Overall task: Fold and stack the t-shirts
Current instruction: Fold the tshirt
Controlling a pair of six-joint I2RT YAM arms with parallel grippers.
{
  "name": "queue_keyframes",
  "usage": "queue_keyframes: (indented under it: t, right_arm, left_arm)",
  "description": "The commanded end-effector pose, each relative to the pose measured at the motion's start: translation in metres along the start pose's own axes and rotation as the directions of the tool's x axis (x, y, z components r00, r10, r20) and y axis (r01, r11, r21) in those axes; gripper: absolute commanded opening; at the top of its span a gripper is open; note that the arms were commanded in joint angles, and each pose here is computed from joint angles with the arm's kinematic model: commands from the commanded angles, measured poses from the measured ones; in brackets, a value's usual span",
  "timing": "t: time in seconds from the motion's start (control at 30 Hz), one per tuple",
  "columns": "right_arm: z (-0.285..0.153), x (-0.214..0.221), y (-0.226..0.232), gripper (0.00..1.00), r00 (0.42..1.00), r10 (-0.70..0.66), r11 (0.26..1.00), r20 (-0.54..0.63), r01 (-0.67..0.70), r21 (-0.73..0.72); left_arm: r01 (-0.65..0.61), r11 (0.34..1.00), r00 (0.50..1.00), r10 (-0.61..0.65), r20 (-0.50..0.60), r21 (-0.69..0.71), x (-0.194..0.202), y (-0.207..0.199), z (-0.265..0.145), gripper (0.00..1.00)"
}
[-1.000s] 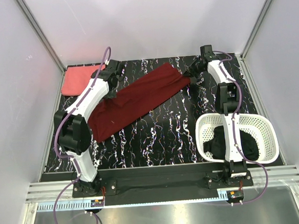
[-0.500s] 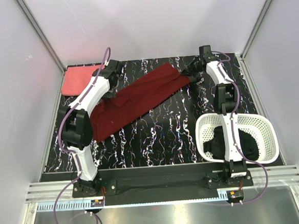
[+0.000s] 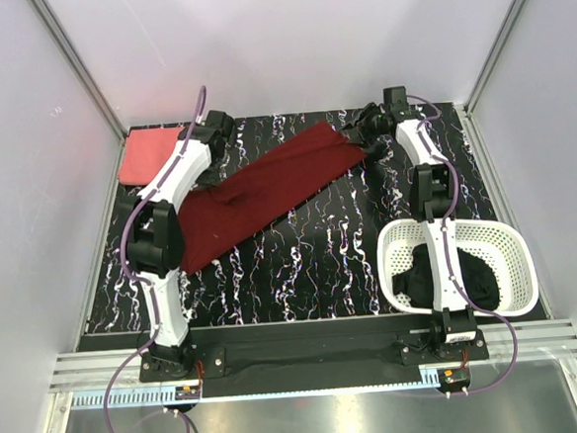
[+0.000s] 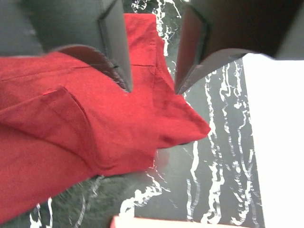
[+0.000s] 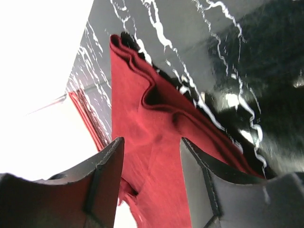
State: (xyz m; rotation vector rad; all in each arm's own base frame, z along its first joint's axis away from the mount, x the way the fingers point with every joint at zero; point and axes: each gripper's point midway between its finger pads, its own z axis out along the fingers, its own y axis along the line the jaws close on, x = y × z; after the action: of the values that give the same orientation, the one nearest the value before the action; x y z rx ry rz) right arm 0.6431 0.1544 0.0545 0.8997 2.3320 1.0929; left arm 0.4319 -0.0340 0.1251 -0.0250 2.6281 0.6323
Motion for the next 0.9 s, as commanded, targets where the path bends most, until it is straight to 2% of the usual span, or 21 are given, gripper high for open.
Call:
queue_keyframes:
  t: [0.0,0.1,0.17,0.23,0.3,0.33,0.37,0.5,0.63,0.73,0.77,0.83,0.87]
  right_arm:
    - [-0.055,-0.005,0.065,0.58,0.987,-0.151,0.986,0.062,0.155,-0.067]
    - [-0.078,0.001,0.064,0.6,0.97,-0.233,0.972,0.063,0.235,-0.011]
    - [-0.086,0.001,0.051,0.67,0.957,-0.282,0.958,0.06,0.279,0.065]
    - [-0.095,0.006,0.05,0.68,0.95,-0.31,0.948,0.048,0.304,0.091]
    - [-0.101,0.017,0.044,0.69,0.953,-0.301,0.948,0.014,0.298,0.111]
    - [-0.103,0.023,0.045,0.68,0.949,-0.315,0.943,0.003,0.312,0.112]
    - [-0.098,0.035,0.038,0.69,0.948,-0.316,0.941,-0.026,0.316,0.123]
    - [-0.102,0.061,0.045,0.67,0.942,-0.332,0.936,-0.054,0.336,0.104]
    - [-0.095,0.074,0.038,0.51,0.943,-0.324,0.936,-0.081,0.332,0.117]
    - [-0.089,0.077,0.032,0.45,0.942,-0.32,0.935,-0.098,0.331,0.13]
    - [-0.088,0.076,0.031,0.37,0.941,-0.324,0.932,-0.096,0.335,0.136]
    - [-0.081,0.074,0.025,0.31,0.939,-0.329,0.929,-0.099,0.341,0.146]
    - [-0.08,0.071,0.027,0.22,0.936,-0.339,0.926,-0.09,0.349,0.142]
  left_arm:
    - [0.143,0.989,0.982,-0.138,0.13,-0.032,-0.033,0.034,-0.04,0.5]
    - [0.173,0.985,0.975,-0.174,0.139,0.014,-0.031,0.039,-0.059,0.57]
    - [0.17,0.981,0.975,-0.18,0.127,0.091,-0.025,0.033,-0.07,0.58]
    - [0.16,0.976,0.981,-0.174,0.09,0.147,-0.009,0.022,-0.069,0.59]
    - [0.176,0.965,0.977,-0.195,0.082,0.193,0.003,0.02,-0.076,0.56]
    - [0.167,0.961,0.984,-0.178,0.032,0.219,0.023,0.011,-0.068,0.54]
    - [0.182,0.952,0.98,-0.197,0.039,0.247,0.028,0.012,-0.077,0.53]
    - [0.259,0.911,0.966,-0.25,-0.069,0.321,0.074,-0.007,-0.07,0.45]
    - [0.356,0.879,0.934,-0.32,-0.16,0.318,0.109,-0.014,-0.06,0.35]
    - [0.443,0.833,0.895,-0.389,-0.219,0.331,0.127,-0.02,-0.051,0.27]
    - [0.461,0.828,0.884,-0.396,-0.25,0.319,0.14,-0.022,-0.045,0.23]
    - [0.528,0.785,0.846,-0.452,-0.284,0.323,0.142,-0.022,-0.038,0.2]
    - [0.544,0.777,0.835,-0.461,-0.301,0.318,0.146,-0.023,-0.035,0.18]
